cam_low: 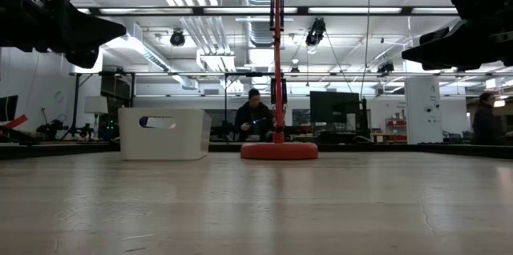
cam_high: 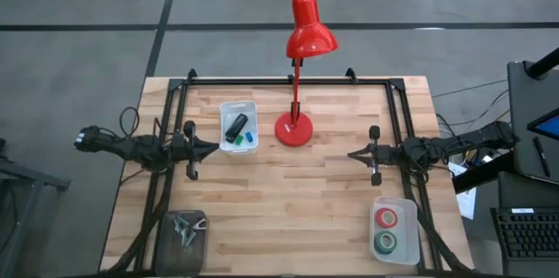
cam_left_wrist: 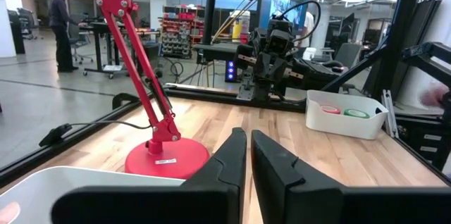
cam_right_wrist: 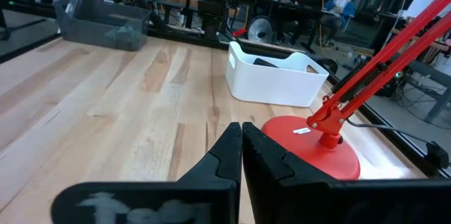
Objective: Pick and place Stapler, Stapler remover, tape
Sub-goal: Return to Home Position
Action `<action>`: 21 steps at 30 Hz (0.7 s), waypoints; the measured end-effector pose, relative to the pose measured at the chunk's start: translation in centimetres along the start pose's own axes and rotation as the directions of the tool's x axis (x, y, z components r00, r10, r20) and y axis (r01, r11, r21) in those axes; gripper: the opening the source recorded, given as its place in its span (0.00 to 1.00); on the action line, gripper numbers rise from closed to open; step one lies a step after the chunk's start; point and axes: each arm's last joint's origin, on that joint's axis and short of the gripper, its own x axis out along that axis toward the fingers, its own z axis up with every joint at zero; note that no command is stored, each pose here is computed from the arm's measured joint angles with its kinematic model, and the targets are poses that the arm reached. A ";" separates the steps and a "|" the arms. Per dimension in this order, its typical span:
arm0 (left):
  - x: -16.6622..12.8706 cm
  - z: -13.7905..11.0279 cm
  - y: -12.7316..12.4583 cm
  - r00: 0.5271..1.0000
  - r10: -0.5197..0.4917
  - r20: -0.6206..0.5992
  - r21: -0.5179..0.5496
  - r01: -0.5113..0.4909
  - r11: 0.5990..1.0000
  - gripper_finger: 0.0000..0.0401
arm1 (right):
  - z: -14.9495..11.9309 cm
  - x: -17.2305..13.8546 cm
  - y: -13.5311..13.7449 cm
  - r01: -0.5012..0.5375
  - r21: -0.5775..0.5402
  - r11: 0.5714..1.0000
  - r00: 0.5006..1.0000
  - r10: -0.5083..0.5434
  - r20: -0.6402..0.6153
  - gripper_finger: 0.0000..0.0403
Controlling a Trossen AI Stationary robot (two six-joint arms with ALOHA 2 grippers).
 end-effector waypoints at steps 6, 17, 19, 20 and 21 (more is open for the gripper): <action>0.0 0.0 0.0 1.000 0.000 0.000 0.000 0.000 1.000 0.06 | 0.0 0.0 0.0 0.000 0.000 1.000 1.000 0.000 0.000 0.02; 0.0 0.0 0.0 1.000 0.000 0.000 0.000 0.000 1.000 0.06 | 0.0 0.0 0.0 0.000 0.000 1.000 1.000 0.000 0.000 0.02; 0.0 0.0 0.0 1.000 0.000 0.000 0.000 0.000 1.000 0.07 | 0.0 0.0 0.0 0.000 0.000 1.000 1.000 0.000 0.000 0.02; 0.0 0.0 0.0 1.000 0.000 0.000 0.000 0.000 1.000 0.07 | 0.0 0.0 0.0 0.000 0.000 1.000 1.000 0.000 0.000 0.02; 0.0 0.0 0.0 1.000 0.000 0.000 0.000 0.000 1.000 0.07 | 0.0 0.0 0.0 0.000 0.000 1.000 1.000 0.000 0.000 0.02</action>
